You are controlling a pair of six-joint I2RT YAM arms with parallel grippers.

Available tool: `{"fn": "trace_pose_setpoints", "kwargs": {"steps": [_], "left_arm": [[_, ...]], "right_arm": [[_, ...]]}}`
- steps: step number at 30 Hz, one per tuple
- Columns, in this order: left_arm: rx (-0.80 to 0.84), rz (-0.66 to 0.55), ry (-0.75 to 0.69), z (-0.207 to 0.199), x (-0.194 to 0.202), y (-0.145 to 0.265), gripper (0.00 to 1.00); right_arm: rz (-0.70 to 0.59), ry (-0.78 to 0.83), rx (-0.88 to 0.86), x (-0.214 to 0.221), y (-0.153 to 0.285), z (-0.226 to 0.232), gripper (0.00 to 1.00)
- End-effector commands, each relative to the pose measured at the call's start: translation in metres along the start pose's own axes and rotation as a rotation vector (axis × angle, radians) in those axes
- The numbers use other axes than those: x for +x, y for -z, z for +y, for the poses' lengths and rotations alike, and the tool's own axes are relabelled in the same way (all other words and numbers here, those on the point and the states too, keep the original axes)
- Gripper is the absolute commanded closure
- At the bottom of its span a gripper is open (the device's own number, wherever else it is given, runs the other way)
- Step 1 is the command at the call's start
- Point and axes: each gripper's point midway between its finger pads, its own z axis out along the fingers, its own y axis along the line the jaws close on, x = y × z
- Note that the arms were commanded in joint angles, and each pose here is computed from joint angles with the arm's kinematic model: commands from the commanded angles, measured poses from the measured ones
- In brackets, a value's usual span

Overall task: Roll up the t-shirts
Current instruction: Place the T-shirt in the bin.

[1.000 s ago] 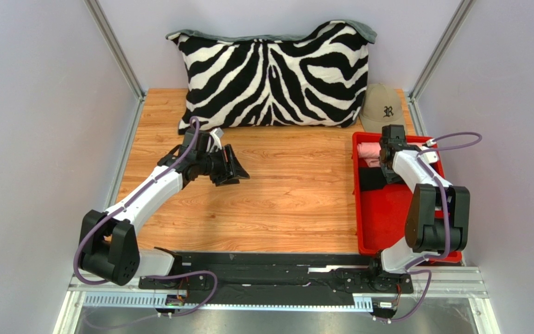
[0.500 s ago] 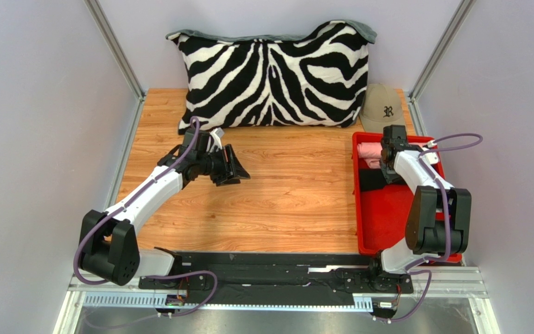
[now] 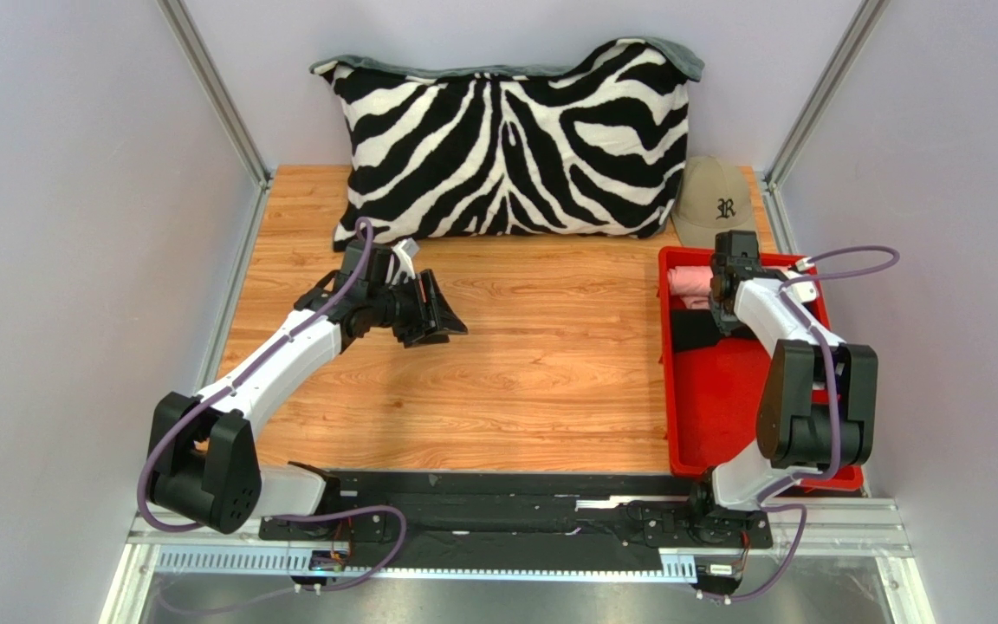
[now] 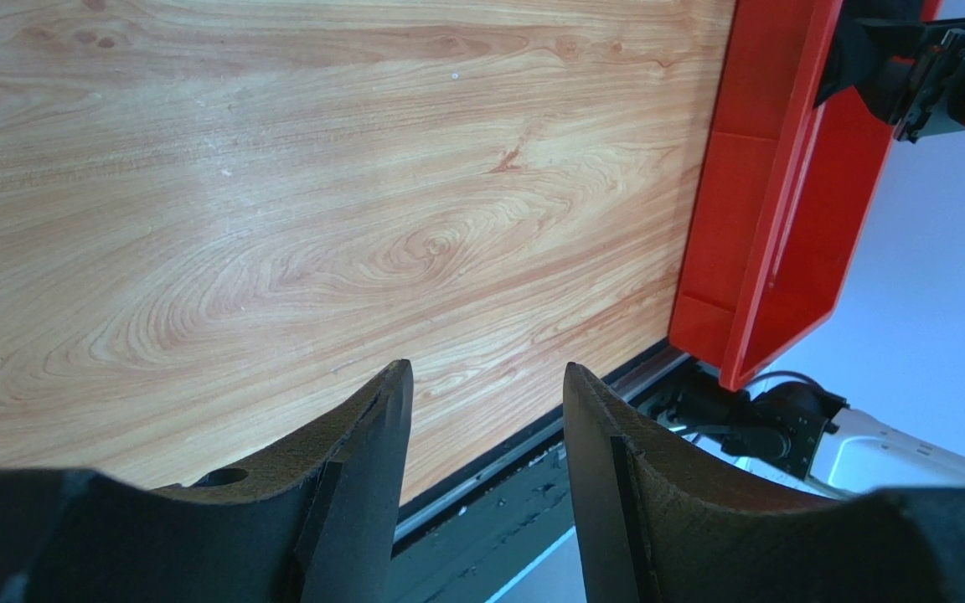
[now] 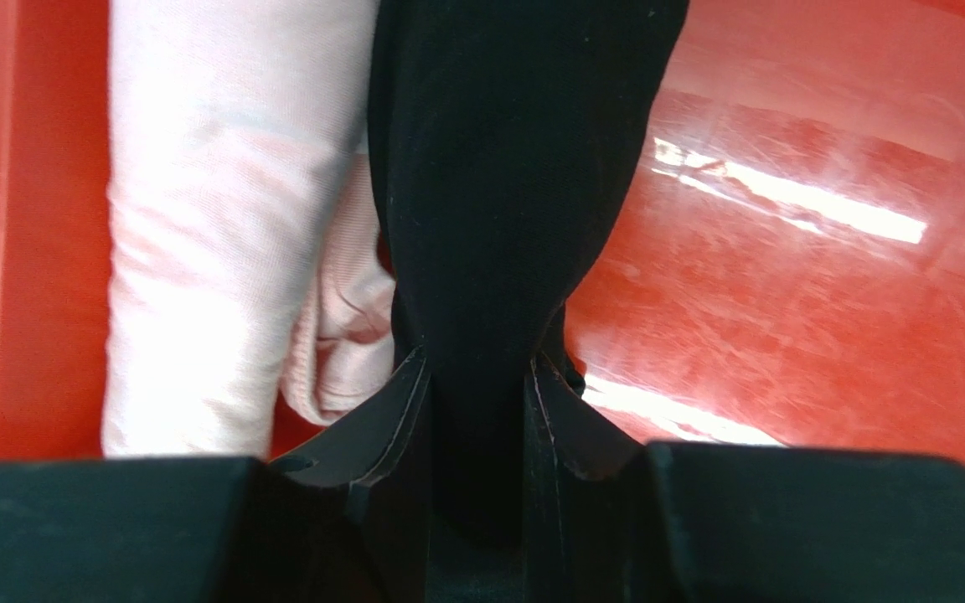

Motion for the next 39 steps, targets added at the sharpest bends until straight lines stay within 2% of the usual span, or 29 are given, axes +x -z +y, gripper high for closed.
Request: {"fn": "trace_pose_setpoints", "kwargs": {"steps": [1, 22, 32, 36, 37, 39], "left_arm": [[0.043, -0.056, -0.062, -0.015, -0.012, 0.009, 0.44], [0.026, -0.039, -0.054, -0.007, -0.009, 0.003, 0.44], [0.069, -0.023, -0.059, -0.013, -0.007, 0.001, 0.44], [0.070, -0.023, -0.060, -0.013, -0.007, 0.002, 0.44], [0.071, -0.019, -0.058, -0.013, -0.006, 0.001, 0.44], [0.075, -0.017, -0.058, -0.014, -0.007, 0.001, 0.44]], "right_arm": [[-0.079, -0.085, -0.086, -0.024, -0.001, 0.035, 0.83], [-0.128, -0.199, -0.208, -0.033, -0.017, 0.082, 0.86], [-0.132, -0.155, -0.266, -0.030, -0.027, 0.096, 0.85], [-0.117, -0.145, -0.274, -0.031, -0.030, 0.098, 0.74], [-0.110, -0.144, -0.276, -0.029, -0.030, 0.098, 0.67], [-0.104, -0.142, -0.279, -0.029, -0.028, 0.097, 0.62]]}}
